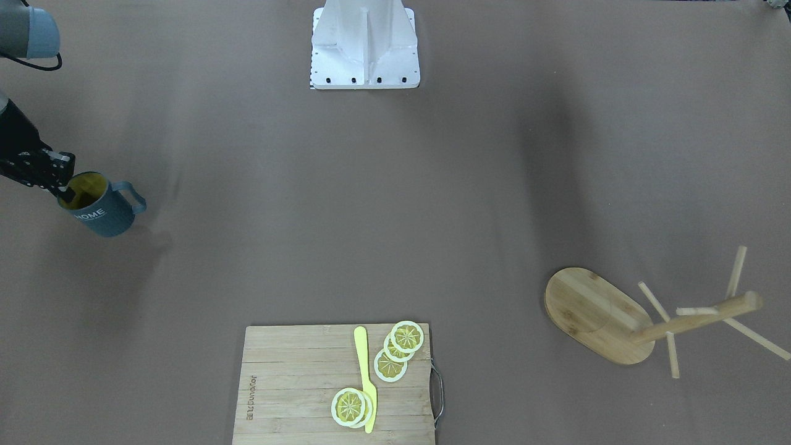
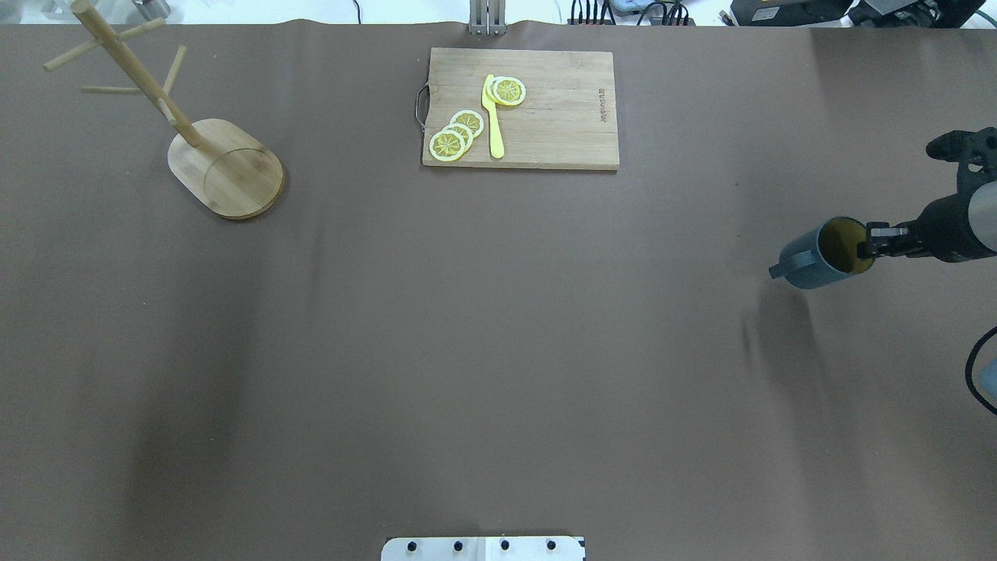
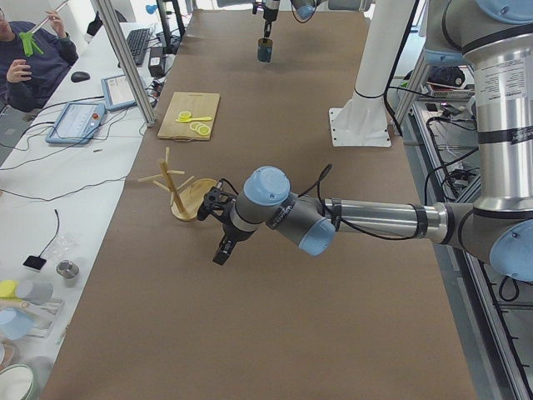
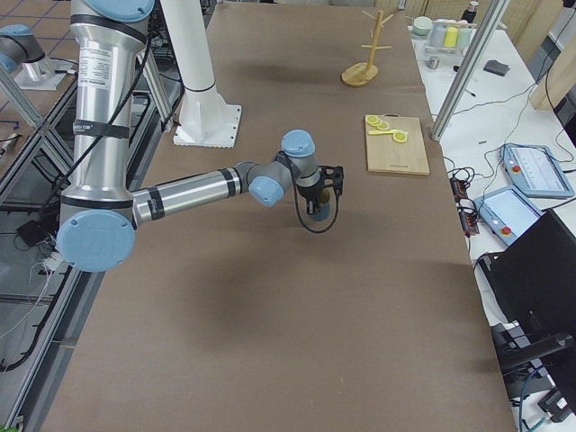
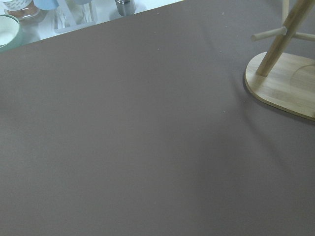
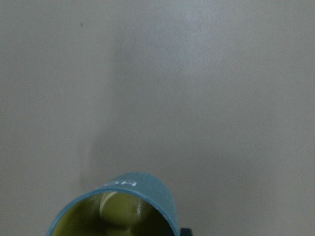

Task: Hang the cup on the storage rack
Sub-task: 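Carry the teal mug with the right gripper toward the table center and set it down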

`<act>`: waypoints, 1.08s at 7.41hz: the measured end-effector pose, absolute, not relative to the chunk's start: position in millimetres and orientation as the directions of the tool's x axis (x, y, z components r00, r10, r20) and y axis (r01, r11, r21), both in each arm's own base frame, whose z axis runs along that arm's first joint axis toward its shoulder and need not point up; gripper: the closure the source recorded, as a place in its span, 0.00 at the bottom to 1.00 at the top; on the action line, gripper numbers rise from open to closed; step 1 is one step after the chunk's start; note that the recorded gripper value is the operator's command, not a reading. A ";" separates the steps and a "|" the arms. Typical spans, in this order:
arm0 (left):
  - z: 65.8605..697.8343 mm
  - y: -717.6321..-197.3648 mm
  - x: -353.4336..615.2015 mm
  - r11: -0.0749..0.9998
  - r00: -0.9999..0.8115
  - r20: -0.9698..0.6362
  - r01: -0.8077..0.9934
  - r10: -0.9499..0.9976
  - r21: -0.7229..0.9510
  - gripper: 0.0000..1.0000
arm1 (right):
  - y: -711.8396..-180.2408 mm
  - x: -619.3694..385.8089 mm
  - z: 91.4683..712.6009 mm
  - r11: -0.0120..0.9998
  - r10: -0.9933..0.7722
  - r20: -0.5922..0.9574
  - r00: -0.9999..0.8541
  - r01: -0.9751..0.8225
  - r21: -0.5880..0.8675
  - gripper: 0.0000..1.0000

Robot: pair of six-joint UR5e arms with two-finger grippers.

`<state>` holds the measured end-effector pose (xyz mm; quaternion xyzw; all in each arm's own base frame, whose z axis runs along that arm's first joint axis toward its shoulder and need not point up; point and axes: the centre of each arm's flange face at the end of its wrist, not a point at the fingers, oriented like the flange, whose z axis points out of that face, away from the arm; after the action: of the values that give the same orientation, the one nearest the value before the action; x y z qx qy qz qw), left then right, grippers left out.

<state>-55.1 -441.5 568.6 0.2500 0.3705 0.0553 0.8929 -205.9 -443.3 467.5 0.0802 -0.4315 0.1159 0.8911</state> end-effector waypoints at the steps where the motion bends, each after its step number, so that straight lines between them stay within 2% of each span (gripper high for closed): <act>1: 568.8 -441.5 -55.1 0.869 0.719 -0.634 0.086 0.284 0.487 0.01 | -450.1 -231.7 441.1 0.944 0.212 0.807 0.551 -0.328 -0.024 1.00; 4: 569.2 -441.5 -55.1 0.870 0.719 -0.635 0.087 0.282 0.486 0.01 | -456.6 -346.5 353.1 0.865 0.411 0.755 0.511 -0.481 -0.145 1.00; 8: 572.6 -442.1 -54.4 0.873 0.719 -0.637 0.086 0.279 0.480 0.01 | -417.4 -464.9 237.5 0.742 0.619 0.650 0.441 -0.600 -0.300 1.00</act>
<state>-54.4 -442.1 572.6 0.2461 0.3712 0.0541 0.8937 -464.9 -417.4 237.5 -0.0125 -0.3883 0.3591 0.8486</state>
